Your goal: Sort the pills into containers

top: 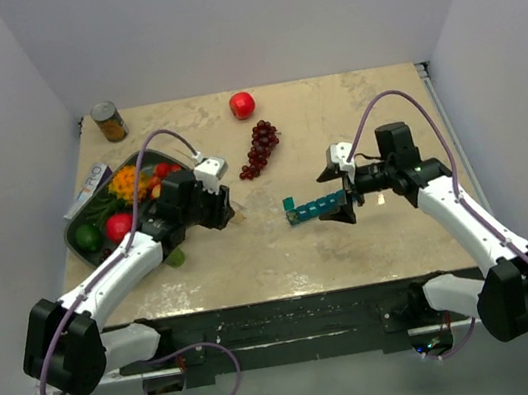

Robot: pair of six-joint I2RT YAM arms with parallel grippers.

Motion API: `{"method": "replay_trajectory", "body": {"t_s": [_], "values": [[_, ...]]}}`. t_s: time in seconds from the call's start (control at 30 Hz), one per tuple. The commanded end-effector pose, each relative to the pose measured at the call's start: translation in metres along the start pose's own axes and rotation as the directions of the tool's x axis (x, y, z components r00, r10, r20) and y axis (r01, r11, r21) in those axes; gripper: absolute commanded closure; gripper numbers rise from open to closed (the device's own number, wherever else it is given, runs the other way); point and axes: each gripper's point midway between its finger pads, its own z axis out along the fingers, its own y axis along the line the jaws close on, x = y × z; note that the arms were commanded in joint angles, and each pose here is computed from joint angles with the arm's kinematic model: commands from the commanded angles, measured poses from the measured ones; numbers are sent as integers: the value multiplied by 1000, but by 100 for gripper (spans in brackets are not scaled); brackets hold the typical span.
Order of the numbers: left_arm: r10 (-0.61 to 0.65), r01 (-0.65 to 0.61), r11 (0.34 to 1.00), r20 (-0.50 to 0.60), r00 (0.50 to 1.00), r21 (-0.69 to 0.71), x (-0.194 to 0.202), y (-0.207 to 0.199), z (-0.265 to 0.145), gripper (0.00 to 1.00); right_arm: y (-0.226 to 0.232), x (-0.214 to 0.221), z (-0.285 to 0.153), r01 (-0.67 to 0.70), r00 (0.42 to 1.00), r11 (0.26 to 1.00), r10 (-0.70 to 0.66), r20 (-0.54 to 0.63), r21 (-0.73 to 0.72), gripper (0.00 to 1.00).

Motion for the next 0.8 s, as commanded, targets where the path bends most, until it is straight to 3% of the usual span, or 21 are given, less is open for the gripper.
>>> {"method": "replay_trajectory", "body": {"t_s": [0.0,0.1,0.37,0.6,0.77], "values": [[-156,149,937,6,988,-314,15,61,-6,100,-8,-11,-4,19,1000,999,-19,9,36,1],[-173,155,900,-8,985,-408,25,87,-4,100,-9,-10,-4,16,1000,999,-17,8,43,1],[-196,155,891,-54,979,-427,23,102,14,99,-10,-6,-3,10,1000,999,-10,3,48,1],[-188,145,900,-66,980,-411,12,104,26,87,-11,-5,-3,7,1000,999,-7,0,50,1],[-180,126,912,-105,978,-392,3,106,42,84,-11,-3,-2,6,1000,999,-6,-2,50,1]]}}
